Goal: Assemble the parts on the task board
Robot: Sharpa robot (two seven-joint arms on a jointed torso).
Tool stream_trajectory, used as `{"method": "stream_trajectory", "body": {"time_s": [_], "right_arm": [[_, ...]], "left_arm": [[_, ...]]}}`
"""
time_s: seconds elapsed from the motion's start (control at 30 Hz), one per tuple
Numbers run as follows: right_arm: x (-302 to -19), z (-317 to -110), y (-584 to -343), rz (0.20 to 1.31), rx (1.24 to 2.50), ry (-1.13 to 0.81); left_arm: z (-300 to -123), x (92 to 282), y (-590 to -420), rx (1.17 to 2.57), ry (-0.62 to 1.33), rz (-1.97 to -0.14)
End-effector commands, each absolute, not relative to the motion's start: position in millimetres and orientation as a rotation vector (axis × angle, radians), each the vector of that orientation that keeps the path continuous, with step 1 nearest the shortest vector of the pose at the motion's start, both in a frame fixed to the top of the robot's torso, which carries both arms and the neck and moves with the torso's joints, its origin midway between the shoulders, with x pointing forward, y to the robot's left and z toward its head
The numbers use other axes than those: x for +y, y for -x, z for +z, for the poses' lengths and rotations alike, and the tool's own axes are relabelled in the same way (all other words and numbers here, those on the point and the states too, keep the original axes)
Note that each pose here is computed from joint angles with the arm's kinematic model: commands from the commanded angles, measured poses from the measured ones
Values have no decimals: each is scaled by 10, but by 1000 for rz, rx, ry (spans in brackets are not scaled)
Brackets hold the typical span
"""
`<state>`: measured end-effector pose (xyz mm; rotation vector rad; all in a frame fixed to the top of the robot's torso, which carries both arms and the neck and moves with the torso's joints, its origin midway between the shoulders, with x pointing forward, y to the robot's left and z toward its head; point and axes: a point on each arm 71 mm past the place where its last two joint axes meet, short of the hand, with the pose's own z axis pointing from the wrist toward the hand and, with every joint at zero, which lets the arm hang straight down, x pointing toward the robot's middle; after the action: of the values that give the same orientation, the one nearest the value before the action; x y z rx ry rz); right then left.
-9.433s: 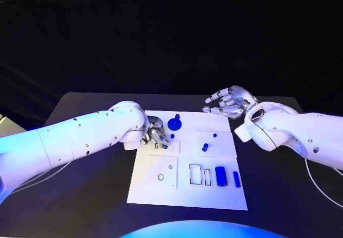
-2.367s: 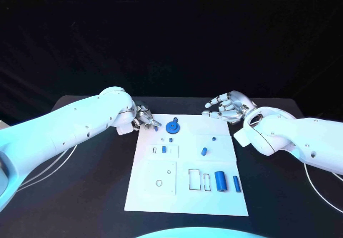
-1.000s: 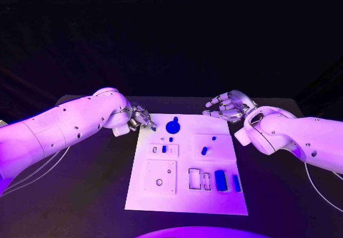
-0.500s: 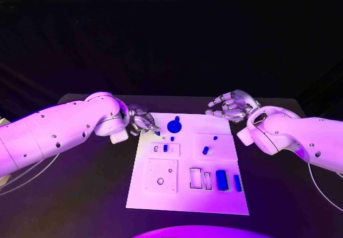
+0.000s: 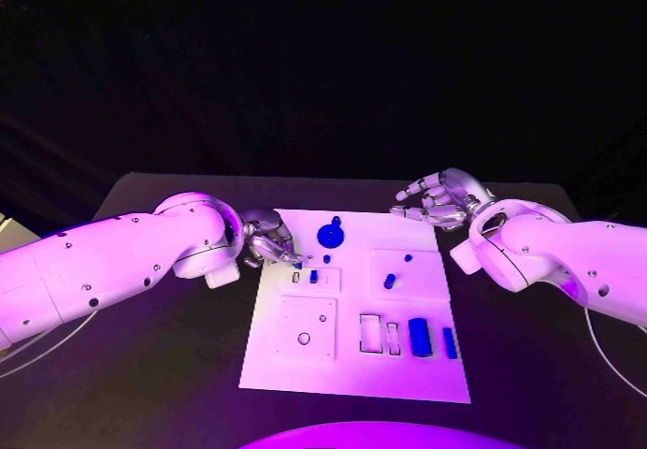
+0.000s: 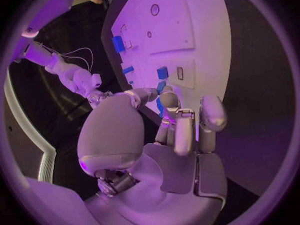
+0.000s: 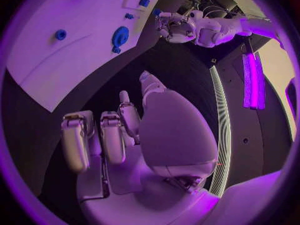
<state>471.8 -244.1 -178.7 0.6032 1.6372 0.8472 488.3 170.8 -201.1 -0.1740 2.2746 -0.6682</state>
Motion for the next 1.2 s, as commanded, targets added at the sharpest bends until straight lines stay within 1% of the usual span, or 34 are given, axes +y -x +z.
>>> {"method": "stream_trajectory", "body": {"time_s": [0.03, 0.57, 1.2], "right_arm": [[-2426, -1799, -4709, 856, 1648, -584], [-2428, -1817, -4703, 856, 1652, -585], [-2432, -1819, -4702, 855, 1653, -585]], "left_arm": [[-2008, 1682, -4866, 2225, 122, -642], [-2144, 1680, -4857, 2255, 55, -608], [-2214, 1695, -4853, 2307, 11, -578]]}}
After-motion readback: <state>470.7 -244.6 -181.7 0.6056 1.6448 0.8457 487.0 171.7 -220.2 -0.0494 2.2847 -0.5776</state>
